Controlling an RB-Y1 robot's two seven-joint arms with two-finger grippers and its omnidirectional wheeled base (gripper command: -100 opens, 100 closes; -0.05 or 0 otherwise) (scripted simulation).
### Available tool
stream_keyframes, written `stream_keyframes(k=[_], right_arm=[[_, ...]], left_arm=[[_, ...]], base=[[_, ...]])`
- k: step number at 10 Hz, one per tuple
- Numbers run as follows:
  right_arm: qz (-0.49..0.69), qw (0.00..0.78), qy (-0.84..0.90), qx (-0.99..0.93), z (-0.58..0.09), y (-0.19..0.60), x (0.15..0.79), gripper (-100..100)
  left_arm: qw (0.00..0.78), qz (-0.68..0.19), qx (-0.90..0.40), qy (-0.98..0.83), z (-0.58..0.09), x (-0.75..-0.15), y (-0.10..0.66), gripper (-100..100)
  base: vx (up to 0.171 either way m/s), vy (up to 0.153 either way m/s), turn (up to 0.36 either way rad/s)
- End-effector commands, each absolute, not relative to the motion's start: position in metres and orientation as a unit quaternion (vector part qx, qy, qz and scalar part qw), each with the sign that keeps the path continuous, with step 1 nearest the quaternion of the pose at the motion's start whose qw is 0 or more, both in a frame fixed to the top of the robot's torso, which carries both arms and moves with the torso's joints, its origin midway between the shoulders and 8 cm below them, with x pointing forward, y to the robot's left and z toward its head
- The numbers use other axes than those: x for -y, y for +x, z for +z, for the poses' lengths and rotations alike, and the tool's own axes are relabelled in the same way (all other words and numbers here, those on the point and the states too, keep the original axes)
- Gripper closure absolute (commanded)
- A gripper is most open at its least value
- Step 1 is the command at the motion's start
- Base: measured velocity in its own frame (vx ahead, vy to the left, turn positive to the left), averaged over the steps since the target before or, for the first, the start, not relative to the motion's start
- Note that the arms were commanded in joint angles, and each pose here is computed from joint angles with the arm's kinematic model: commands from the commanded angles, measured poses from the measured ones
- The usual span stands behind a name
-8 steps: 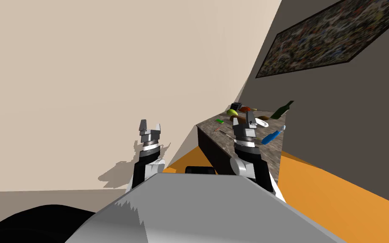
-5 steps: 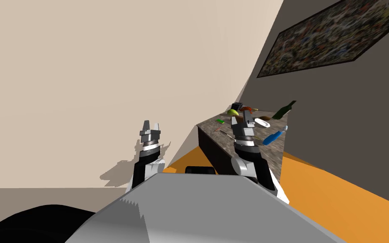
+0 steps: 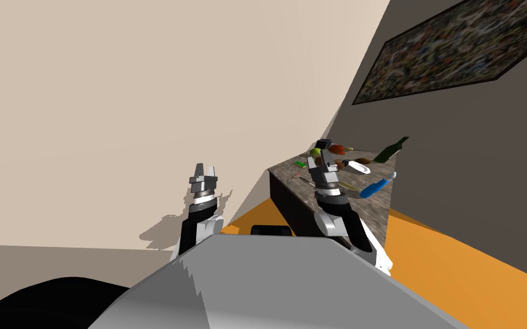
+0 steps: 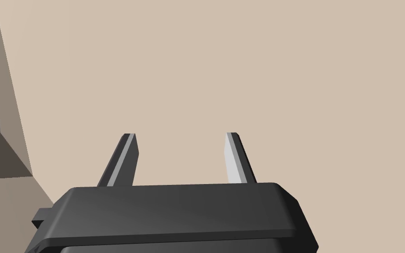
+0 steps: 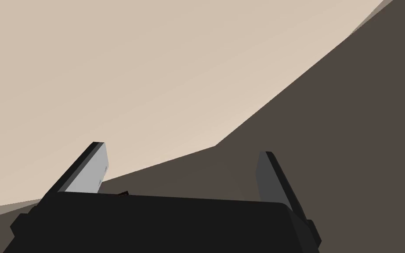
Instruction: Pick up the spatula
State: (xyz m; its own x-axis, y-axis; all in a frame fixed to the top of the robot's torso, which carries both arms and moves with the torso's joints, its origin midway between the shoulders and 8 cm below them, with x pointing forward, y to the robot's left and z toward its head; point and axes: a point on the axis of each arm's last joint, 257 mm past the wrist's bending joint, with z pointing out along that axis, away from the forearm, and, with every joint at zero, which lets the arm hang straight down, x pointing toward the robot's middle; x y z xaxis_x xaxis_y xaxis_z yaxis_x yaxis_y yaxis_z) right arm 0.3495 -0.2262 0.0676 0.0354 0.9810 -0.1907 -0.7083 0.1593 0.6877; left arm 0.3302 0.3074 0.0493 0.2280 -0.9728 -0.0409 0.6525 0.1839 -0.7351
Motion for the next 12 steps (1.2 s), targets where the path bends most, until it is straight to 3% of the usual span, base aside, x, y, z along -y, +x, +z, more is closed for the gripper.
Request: stream_keyframes(k=[1, 12], right_arm=[[0.620, 0.680, 0.194, -0.341, 0.065, 0.353, 0.218, -100], [0.618, 0.637, 0.119, -0.445, 0.031, 0.374, 0.184, -100]], left_arm=[[0.723, -0.562, -0.264, -0.303, 0.049, -0.307, 0.330, 0], [0.723, -0.562, -0.264, -0.303, 0.049, -0.307, 0.330, 0]], base=[[0.003, 0.008, 0.050], [0.003, 0.008, 0.054]])
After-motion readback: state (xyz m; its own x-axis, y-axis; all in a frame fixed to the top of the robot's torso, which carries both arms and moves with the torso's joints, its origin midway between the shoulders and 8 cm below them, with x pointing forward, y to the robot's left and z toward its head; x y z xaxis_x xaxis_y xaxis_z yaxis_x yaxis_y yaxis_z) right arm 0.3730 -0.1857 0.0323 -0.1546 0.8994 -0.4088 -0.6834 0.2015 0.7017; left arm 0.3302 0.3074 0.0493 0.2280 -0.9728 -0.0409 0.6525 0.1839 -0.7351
